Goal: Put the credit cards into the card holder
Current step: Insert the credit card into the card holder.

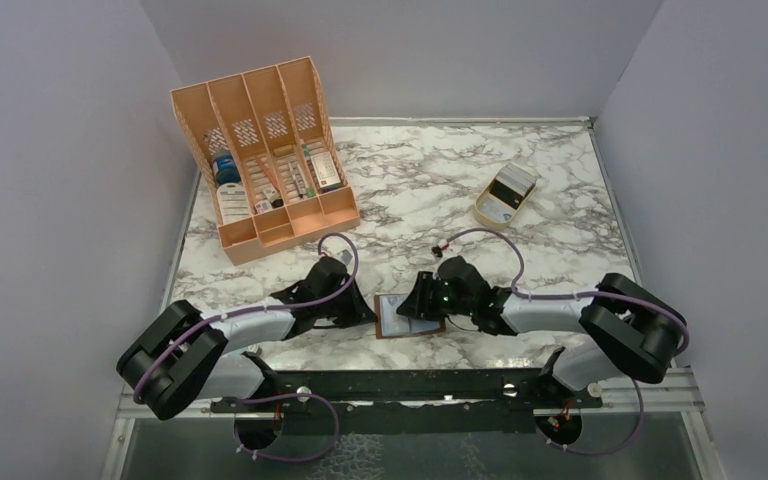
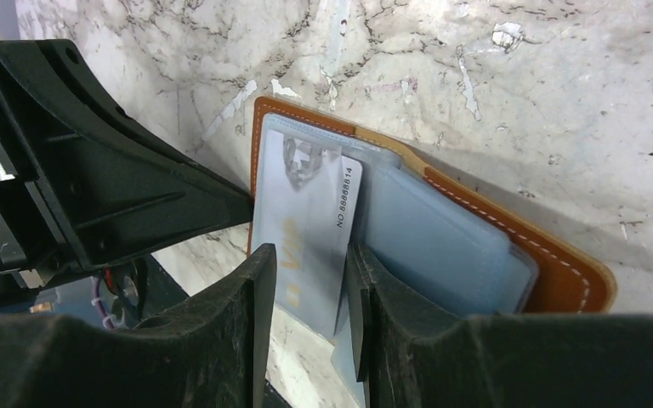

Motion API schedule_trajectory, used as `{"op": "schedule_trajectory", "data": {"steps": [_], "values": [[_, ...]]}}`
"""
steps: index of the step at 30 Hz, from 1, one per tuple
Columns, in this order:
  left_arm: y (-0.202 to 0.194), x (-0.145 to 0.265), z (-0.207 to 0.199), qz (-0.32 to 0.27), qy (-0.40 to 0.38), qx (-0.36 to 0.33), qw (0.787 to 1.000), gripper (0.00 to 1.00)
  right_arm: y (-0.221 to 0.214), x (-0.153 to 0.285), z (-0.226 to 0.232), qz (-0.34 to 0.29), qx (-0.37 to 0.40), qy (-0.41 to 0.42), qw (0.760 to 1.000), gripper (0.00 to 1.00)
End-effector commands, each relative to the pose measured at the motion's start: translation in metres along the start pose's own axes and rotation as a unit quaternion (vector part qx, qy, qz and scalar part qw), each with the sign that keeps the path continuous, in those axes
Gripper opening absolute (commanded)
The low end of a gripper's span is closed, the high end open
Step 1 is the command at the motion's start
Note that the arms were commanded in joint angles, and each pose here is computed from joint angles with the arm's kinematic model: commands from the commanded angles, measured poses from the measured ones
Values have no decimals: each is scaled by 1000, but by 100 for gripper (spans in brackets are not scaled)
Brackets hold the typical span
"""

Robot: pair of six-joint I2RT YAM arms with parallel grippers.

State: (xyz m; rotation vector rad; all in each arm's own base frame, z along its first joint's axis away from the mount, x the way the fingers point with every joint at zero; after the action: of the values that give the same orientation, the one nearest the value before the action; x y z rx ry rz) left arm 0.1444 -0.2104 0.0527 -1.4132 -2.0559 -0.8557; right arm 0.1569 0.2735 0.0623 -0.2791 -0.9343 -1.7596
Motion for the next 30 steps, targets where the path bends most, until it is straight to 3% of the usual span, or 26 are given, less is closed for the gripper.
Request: {"op": "schedule_trajectory", "data": {"steps": [1, 5, 9, 11, 16, 21, 24, 30], "values": [[8, 5, -11, -15, 3, -15, 1000, 11, 10, 8, 14, -14, 24, -7, 1000, 37], [23, 16, -18, -49, 24, -45, 998, 39, 29, 19, 17, -41, 78, -44, 995, 44], [33, 27, -30, -73, 23, -66, 995, 58, 52, 27, 16, -76, 123, -96, 985, 48], [38, 33, -38, -79, 16, -78, 994, 63, 69, 34, 13, -97, 146, -147, 973, 52], [44, 49, -52, -88, 7, -109, 990, 98, 115, 53, 17, -150, 221, -221, 938, 61], [48, 57, -60, -101, -8, -136, 985, 99, 185, 68, 6, -195, 269, -287, 899, 62], [52, 60, -64, -101, -2, -159, 982, 99, 215, 70, -6, -191, 309, -326, 873, 61], [54, 67, -67, -90, 2, -207, 974, 99, 263, 67, -54, -117, 347, -454, 812, 62]]}}
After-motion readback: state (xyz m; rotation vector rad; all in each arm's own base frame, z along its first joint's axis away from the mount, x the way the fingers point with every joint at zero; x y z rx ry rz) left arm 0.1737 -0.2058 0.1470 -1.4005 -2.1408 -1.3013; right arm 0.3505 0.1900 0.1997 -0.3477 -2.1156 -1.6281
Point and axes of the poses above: each gripper's point midway between its finger pads, its own x axis back along the fingers, its own z axis along the line the jaws close on, y = z × x, the point moved 5 cm from there along x, back along the fingers, and after that the axes turned 1 degree about x, right-handed, at the moved point
